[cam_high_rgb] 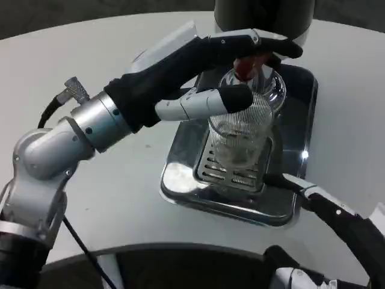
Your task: Grasp the cup under the faucet to collect the drink, then remove the cup.
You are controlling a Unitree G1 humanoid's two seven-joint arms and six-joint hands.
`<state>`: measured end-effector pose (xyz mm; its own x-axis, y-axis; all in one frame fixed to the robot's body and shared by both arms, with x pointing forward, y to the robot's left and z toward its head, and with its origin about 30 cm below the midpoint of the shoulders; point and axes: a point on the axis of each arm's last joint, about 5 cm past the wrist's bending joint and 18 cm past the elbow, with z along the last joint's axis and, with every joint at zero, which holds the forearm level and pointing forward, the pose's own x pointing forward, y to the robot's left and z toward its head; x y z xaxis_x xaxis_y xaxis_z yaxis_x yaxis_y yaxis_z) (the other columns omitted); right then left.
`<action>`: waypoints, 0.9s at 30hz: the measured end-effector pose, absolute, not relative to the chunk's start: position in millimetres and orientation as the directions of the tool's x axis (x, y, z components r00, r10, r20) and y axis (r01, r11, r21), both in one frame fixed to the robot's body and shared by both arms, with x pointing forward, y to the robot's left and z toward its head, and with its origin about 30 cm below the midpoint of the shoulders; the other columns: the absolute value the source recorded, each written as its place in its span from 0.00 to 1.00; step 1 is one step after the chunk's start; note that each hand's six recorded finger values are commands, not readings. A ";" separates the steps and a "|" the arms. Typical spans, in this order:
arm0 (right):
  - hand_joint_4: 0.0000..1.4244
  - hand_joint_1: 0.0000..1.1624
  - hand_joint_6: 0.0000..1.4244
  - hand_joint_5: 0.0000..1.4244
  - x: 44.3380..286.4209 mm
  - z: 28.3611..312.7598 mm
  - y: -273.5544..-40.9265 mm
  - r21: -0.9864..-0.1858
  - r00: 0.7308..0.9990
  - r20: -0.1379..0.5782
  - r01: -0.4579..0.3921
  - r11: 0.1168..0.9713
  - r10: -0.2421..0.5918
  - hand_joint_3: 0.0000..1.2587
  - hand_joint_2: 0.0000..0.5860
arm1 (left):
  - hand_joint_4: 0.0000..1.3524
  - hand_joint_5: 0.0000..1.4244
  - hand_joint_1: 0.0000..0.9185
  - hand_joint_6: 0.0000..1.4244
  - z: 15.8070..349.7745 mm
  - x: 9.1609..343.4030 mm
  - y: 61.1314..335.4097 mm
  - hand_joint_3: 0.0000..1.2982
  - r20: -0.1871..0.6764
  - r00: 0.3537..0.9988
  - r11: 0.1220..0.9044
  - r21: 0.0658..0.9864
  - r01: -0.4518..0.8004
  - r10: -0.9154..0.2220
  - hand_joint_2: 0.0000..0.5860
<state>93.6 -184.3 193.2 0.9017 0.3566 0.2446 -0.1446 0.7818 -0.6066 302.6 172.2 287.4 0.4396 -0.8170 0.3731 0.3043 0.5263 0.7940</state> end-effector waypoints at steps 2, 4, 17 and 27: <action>0.08 0.73 0.11 0.07 97.0 191.1 -183.6 -0.597 0.905 0.253 -0.132 0.791 0.342 0.14 0.49 | 0.15 0.19 0.00 0.12 287.3 302.2 172.0 0.26 0.374 0.439 0.527 0.795 0.301 -0.817 0.08; 0.08 0.76 0.11 0.07 99.3 189.3 -182.8 -0.584 0.910 0.259 -0.120 0.803 0.324 0.13 0.44 | 0.15 0.19 0.00 0.12 287.1 301.8 172.4 0.26 0.375 0.438 0.525 0.797 0.299 -0.817 0.08; 0.08 0.77 0.14 0.07 119.3 172.3 -179.4 -0.497 0.936 0.286 -0.037 0.867 0.204 0.11 0.35 | 0.15 0.19 0.00 0.12 286.3 300.7 173.0 0.27 0.373 0.440 0.517 0.811 0.272 -0.817 0.07; 0.06 0.76 0.15 0.06 133.5 160.2 -172.7 -0.429 0.940 0.311 0.005 0.903 0.142 0.09 0.31 | 0.15 0.19 0.00 0.12 284.8 301.3 173.5 0.27 0.375 0.437 0.514 0.817 0.261 -0.818 0.07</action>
<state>133.5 -172.7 160.2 0.9398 0.1421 0.3108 0.0054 0.9032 -0.4291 301.3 173.5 284.8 0.4372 -0.8176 0.3746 0.2613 0.5140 0.8170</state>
